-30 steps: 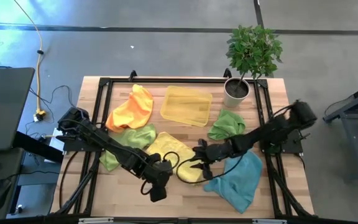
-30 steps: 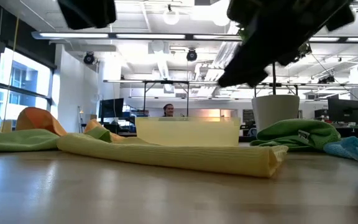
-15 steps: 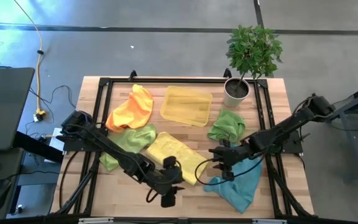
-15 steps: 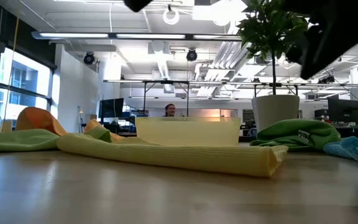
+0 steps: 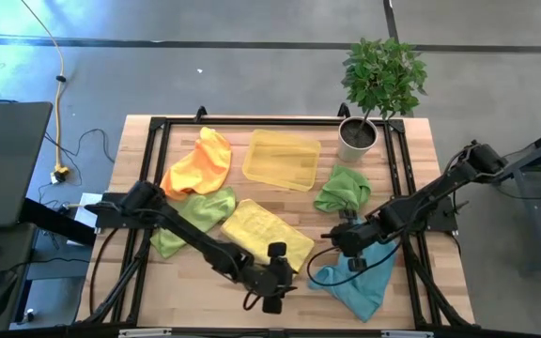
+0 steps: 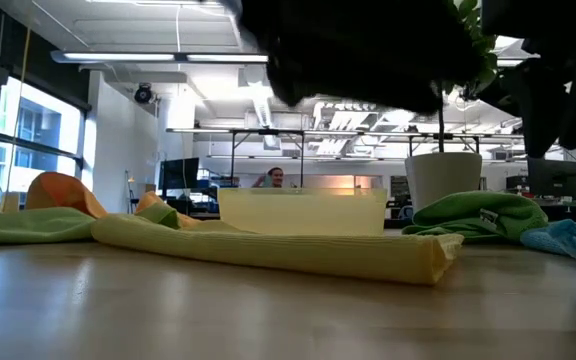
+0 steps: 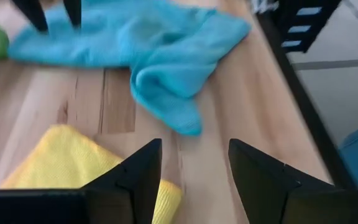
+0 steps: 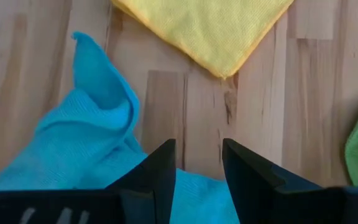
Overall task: Fold microfiber towels
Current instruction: Fold the yellow microfiber towel
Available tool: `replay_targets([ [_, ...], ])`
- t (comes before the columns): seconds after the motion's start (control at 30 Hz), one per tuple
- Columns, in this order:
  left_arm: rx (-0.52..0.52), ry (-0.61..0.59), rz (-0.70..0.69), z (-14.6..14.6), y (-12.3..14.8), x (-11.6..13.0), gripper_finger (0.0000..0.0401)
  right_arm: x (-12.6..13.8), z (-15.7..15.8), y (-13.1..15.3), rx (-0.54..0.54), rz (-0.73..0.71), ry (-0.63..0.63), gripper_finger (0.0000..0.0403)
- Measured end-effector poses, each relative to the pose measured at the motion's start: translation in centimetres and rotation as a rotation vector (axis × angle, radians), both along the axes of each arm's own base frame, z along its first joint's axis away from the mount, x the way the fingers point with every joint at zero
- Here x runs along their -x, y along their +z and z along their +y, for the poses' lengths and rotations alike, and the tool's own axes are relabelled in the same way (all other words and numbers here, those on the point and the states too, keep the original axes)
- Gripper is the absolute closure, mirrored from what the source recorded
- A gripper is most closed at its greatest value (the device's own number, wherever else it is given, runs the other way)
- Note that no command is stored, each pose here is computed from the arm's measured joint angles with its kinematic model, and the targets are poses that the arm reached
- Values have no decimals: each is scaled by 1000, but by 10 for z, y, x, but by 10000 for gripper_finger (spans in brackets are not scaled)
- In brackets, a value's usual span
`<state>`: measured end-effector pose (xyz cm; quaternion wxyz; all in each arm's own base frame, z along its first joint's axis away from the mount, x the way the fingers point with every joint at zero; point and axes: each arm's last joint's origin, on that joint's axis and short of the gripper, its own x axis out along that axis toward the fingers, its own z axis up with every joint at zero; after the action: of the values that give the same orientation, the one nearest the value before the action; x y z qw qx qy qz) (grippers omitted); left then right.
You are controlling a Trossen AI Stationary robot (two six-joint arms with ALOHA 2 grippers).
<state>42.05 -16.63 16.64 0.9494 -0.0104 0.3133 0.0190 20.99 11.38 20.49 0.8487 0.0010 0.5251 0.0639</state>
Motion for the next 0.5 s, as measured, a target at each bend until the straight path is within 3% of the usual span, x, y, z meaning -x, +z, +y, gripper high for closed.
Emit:
replay_targets([
  [0.3,28,-10,94,8,-34,-7,227,3,-2,-2,18,32,0,281],
  [0.5,-26,15,154,13,-40,-3,227,3,-2,-2,19,32,0,281],
])
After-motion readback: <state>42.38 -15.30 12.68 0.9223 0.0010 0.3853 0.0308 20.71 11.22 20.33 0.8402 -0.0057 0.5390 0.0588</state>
